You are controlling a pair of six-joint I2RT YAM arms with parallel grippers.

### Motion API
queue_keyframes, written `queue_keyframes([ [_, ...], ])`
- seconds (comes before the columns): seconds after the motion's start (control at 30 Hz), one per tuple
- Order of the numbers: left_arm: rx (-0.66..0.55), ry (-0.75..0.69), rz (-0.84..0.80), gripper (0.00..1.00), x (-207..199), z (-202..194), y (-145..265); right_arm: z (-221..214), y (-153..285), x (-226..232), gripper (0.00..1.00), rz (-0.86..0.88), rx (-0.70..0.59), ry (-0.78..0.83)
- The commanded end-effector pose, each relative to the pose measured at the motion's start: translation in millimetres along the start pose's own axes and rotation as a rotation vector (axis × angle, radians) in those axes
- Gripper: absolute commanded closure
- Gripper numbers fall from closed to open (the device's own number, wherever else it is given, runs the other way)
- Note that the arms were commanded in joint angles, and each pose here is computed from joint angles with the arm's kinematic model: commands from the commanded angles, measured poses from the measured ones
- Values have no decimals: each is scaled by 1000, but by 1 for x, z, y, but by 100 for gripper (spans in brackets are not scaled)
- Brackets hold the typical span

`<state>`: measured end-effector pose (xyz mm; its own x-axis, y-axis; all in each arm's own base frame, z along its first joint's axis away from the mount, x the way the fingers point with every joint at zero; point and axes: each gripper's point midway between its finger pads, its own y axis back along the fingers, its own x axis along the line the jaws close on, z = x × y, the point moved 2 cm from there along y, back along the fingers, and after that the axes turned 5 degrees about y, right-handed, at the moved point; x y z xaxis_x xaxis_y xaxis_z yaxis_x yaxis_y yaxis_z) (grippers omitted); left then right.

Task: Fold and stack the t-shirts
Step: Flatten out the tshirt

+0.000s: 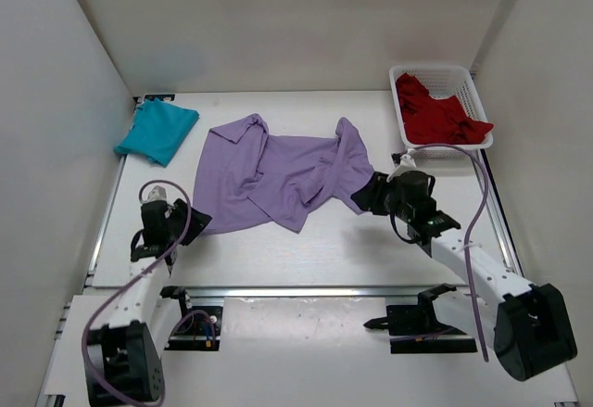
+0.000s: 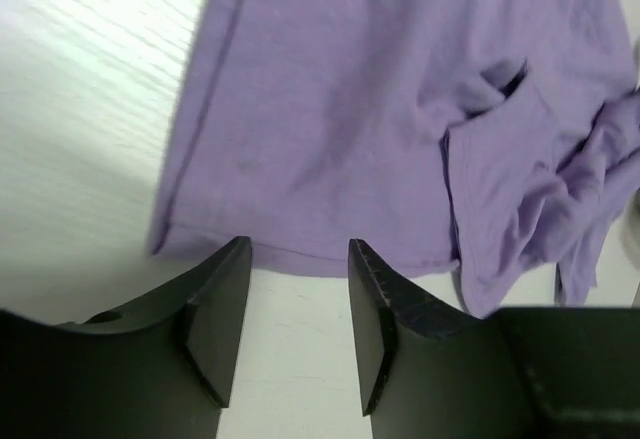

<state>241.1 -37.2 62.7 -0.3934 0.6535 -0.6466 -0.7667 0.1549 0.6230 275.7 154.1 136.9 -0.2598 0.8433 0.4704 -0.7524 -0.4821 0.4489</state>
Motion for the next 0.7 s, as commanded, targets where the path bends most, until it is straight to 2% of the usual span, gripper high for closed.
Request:
queue_keyframes([
  [0.0,-114,49,14,45,9,15,12,8,9,16,62,47,-81,39],
  [0.17,-126,134,69,42,35,4,14,-9,14,21,60,98,-57,42],
  [0.27,-62,212,78,36,45,-14,9,-19,14,20,61,110,-29,45],
  [0.47,-71,303,125,33,59,-23,7,-12,19,27,58,148,-70,51],
  [0.57,-53,344,152,35,63,-31,0,-16,18,27,58,167,-62,51],
  [0.67,-65,354,140,42,56,-32,-5,-18,19,32,58,189,-59,57],
])
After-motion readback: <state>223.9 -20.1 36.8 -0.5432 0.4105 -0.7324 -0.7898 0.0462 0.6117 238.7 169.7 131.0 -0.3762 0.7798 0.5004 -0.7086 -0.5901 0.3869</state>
